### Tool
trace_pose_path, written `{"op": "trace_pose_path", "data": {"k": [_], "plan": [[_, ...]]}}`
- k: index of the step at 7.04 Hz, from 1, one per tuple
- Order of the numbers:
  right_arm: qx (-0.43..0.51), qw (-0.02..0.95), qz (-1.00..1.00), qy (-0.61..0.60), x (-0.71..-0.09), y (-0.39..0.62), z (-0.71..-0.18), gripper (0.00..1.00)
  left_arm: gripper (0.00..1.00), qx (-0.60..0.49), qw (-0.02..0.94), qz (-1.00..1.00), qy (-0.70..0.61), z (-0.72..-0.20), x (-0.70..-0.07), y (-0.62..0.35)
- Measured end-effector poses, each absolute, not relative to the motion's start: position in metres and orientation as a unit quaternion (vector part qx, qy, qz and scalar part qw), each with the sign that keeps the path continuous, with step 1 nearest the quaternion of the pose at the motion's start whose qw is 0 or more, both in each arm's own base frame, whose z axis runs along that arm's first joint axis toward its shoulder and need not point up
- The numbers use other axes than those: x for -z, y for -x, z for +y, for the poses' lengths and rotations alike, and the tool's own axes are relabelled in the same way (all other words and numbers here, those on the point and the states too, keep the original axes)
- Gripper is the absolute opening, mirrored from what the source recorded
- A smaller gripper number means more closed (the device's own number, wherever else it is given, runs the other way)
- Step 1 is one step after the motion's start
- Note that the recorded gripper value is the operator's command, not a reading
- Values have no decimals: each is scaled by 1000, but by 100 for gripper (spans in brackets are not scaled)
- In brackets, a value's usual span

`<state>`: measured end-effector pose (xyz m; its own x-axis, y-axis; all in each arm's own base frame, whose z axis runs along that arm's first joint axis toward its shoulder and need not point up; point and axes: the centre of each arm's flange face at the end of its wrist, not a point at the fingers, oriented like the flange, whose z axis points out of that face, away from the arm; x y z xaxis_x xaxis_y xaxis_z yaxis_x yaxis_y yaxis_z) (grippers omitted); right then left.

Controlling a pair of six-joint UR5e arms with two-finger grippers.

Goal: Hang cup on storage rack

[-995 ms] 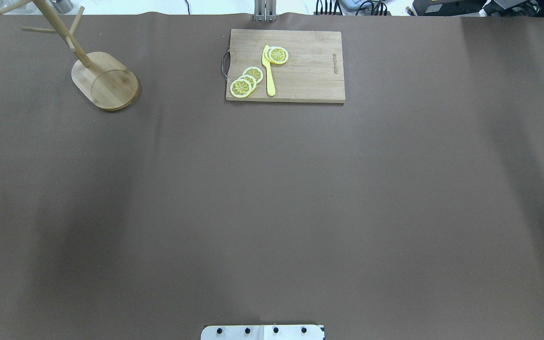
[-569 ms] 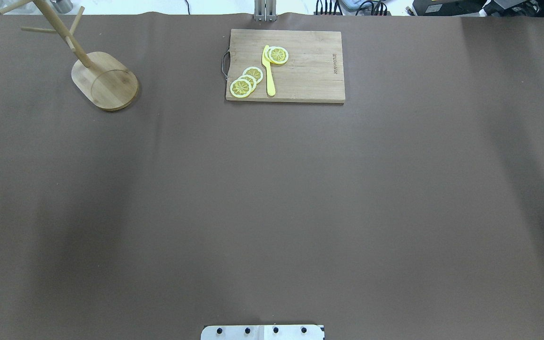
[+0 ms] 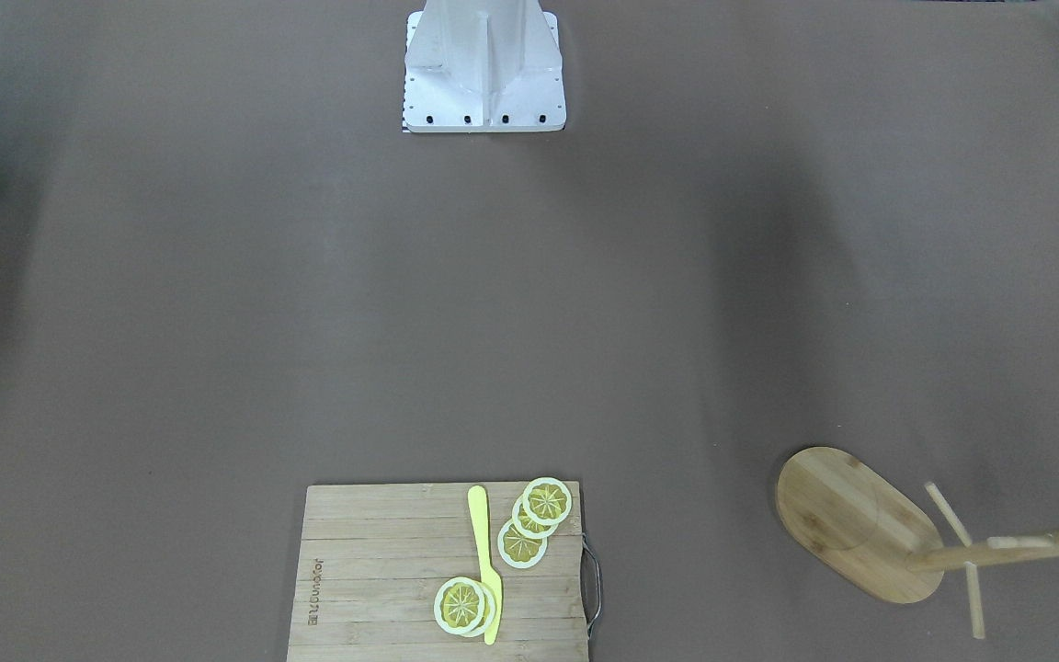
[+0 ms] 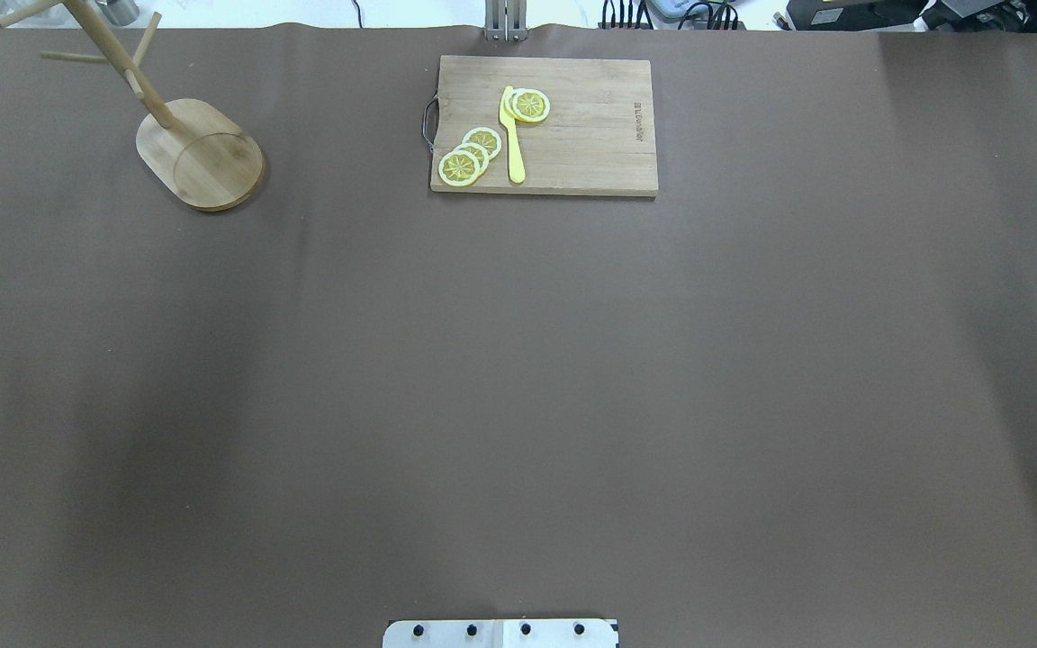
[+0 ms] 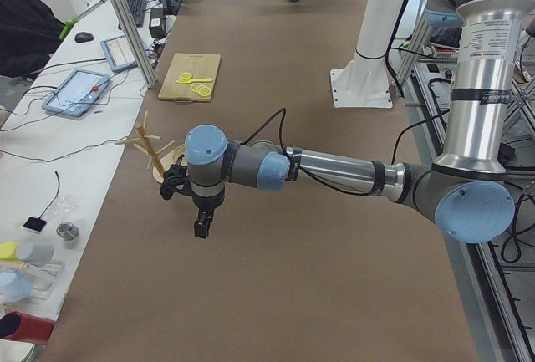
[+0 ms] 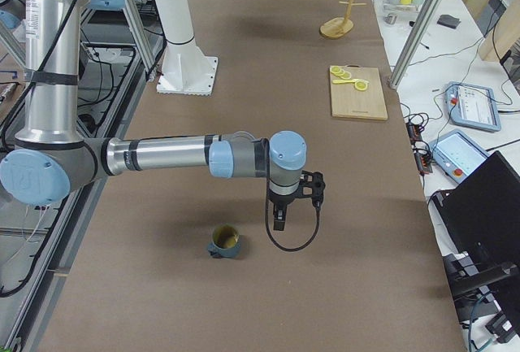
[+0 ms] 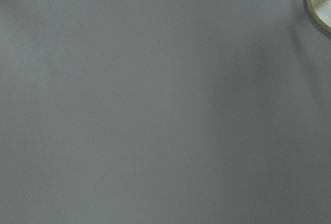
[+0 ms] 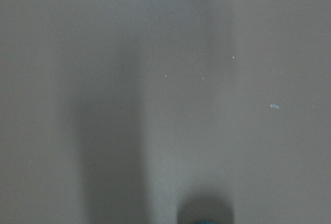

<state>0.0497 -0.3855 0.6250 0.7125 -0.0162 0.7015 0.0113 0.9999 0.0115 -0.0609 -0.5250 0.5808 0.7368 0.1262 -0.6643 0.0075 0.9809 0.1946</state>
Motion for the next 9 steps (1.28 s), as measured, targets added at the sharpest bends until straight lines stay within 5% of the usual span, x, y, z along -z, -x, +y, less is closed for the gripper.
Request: {"op": "trace_pose_path", "data": {"k": [3, 9], "plan": [[26, 924, -380, -23, -703, -52, -322, 100, 98, -32, 927, 361, -95, -526, -578, 61], [17, 918, -397, -14, -755, -50, -313, 100, 98, -33, 927, 362, -95, -530, -575, 59]]}}
